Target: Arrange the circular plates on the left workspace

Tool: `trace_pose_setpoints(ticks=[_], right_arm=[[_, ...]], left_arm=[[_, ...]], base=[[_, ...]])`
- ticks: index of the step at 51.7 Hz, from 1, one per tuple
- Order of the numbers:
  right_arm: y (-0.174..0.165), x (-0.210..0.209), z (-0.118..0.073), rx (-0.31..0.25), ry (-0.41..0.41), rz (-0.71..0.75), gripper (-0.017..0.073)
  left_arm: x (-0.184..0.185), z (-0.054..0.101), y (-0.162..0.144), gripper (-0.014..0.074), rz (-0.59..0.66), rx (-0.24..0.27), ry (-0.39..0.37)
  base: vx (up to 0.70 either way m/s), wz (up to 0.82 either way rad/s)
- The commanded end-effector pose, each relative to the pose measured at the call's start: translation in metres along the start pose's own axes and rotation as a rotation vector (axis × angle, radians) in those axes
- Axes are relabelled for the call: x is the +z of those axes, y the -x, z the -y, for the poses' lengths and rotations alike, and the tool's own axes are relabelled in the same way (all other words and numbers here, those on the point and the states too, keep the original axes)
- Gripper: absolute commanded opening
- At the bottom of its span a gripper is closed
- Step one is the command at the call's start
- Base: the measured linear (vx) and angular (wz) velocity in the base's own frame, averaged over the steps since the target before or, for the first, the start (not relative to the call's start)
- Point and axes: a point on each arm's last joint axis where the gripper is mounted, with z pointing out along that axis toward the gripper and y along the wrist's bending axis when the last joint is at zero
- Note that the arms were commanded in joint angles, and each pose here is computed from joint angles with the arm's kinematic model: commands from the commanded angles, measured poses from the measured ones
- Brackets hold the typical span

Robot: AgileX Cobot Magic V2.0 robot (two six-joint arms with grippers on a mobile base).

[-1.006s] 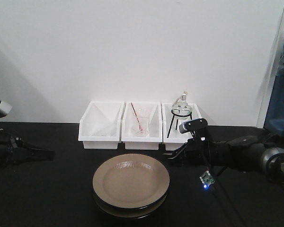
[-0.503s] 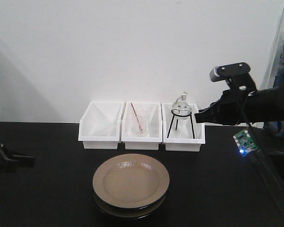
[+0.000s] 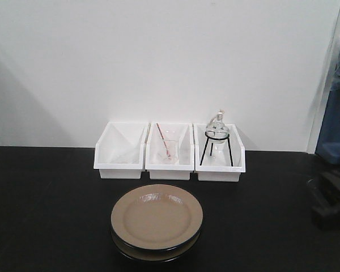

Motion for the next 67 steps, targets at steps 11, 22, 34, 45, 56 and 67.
trace_pose_setpoints(ticks=[11,22,34,45,56,67], right_arm=[[-0.036,-0.042,0.003,0.027,-0.118,0.139,-0.0002],[-0.053,-0.045,0.001,0.038,-0.112,0.106,-0.0002],[-0.056,-0.045,-0.001,0.037,-0.097,0.083,-0.0002],[-0.056,-0.045,-0.001,0.037,-0.094,0.079,-0.0002],[-0.057,-0.045,-0.001,0.037,-0.093,0.077,-0.0002],[-0.057,-0.045,-0.001,0.037,-0.093,0.077,-0.0002]], left_arm=[[-0.019,0.021,-0.039,0.0002,0.095,-0.09,0.118],[-0.018,0.03,-0.049,0.0002,0.069,-0.102,0.055],[-0.018,0.034,-0.049,0.0002,0.06,-0.101,0.011],[-0.018,0.034,-0.05,0.0002,0.059,-0.101,0.01],[-0.018,0.031,-0.049,0.0002,0.069,-0.102,0.048],[-0.023,0.025,-0.038,0.0002,0.085,-0.089,0.101]], base=[[0.0,0.0],[0.0,0.0],[0.0,0.0],[0.0,0.0],[0.0,0.0],[0.0,0.0]])
